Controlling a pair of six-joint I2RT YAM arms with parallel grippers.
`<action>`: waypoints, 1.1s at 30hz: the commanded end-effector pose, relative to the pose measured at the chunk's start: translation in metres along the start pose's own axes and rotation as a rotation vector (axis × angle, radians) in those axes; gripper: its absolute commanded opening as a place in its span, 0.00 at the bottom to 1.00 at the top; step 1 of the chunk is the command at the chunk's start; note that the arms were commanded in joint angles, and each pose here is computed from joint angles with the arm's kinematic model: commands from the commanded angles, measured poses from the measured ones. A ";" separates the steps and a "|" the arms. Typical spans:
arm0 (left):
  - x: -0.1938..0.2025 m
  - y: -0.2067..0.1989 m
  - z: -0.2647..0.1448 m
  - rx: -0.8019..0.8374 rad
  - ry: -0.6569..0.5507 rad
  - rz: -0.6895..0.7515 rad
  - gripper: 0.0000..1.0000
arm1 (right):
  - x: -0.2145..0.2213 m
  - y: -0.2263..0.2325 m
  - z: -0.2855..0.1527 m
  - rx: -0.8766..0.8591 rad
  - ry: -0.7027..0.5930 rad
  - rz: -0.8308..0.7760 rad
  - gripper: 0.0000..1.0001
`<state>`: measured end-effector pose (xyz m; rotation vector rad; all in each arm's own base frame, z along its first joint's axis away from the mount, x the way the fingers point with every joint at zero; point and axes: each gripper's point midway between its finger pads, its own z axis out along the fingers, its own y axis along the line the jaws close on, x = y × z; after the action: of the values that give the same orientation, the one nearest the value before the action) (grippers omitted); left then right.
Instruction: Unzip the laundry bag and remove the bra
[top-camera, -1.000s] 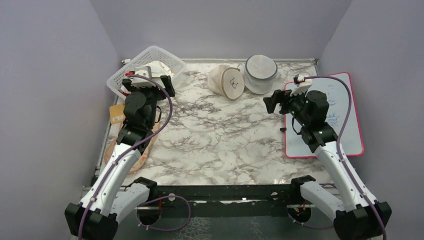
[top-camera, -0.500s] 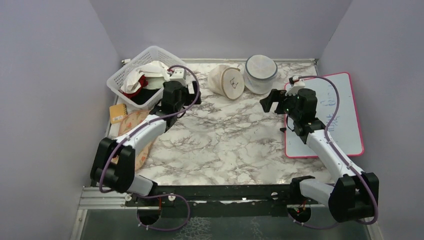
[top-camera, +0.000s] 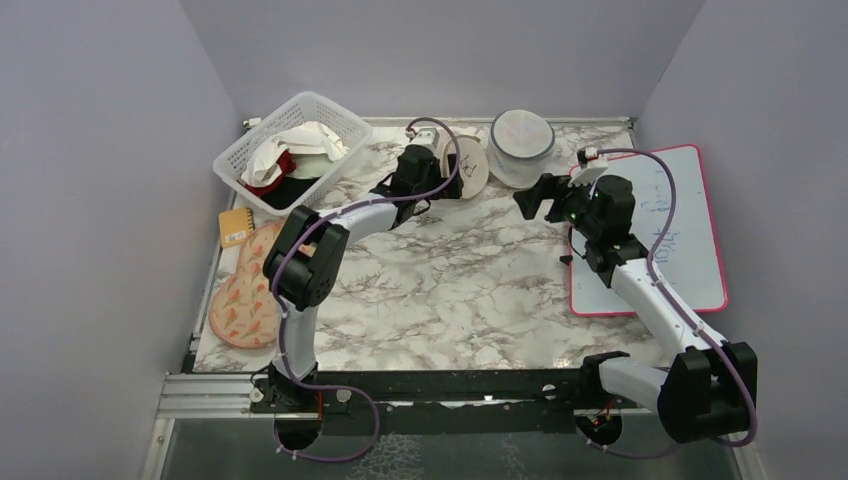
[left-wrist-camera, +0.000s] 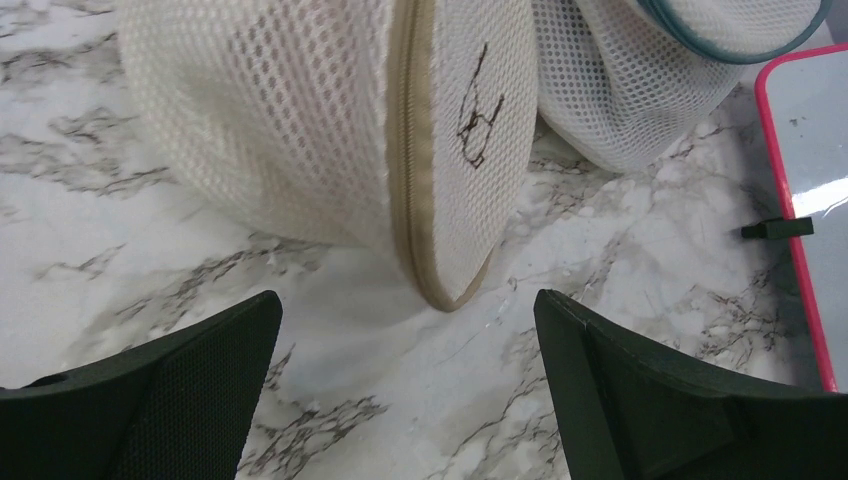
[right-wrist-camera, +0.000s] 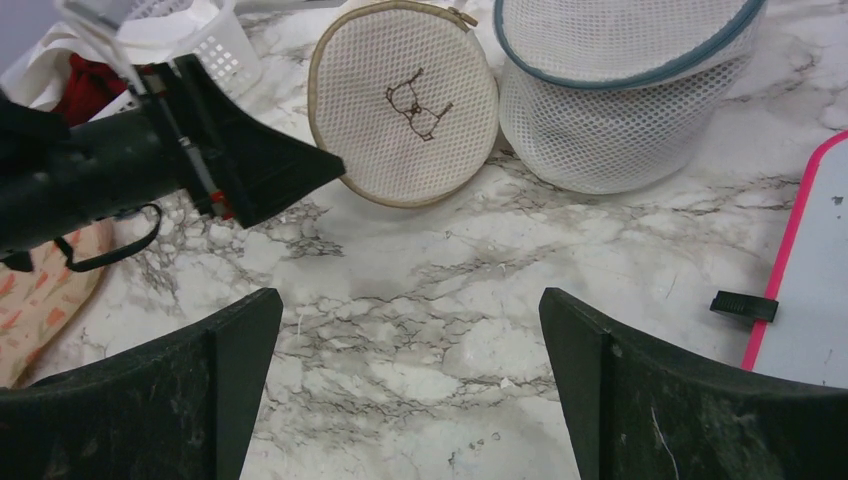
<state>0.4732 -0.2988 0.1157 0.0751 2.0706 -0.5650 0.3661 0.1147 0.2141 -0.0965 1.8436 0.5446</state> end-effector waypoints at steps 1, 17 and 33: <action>-0.015 -0.038 0.027 0.103 -0.042 -0.046 0.89 | -0.005 0.009 0.004 -0.022 -0.041 -0.034 1.00; -0.017 -0.030 0.042 0.063 0.017 -0.089 0.21 | 0.010 0.033 0.011 -0.071 -0.060 -0.104 1.00; 0.031 -0.021 -0.130 0.532 0.249 -0.100 0.00 | 0.051 0.086 -0.010 -0.379 0.169 -0.004 1.00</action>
<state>0.4008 -0.2713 0.1296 0.1665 2.1890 -0.9663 0.3356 0.1769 0.2041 -0.3299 1.8112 0.7317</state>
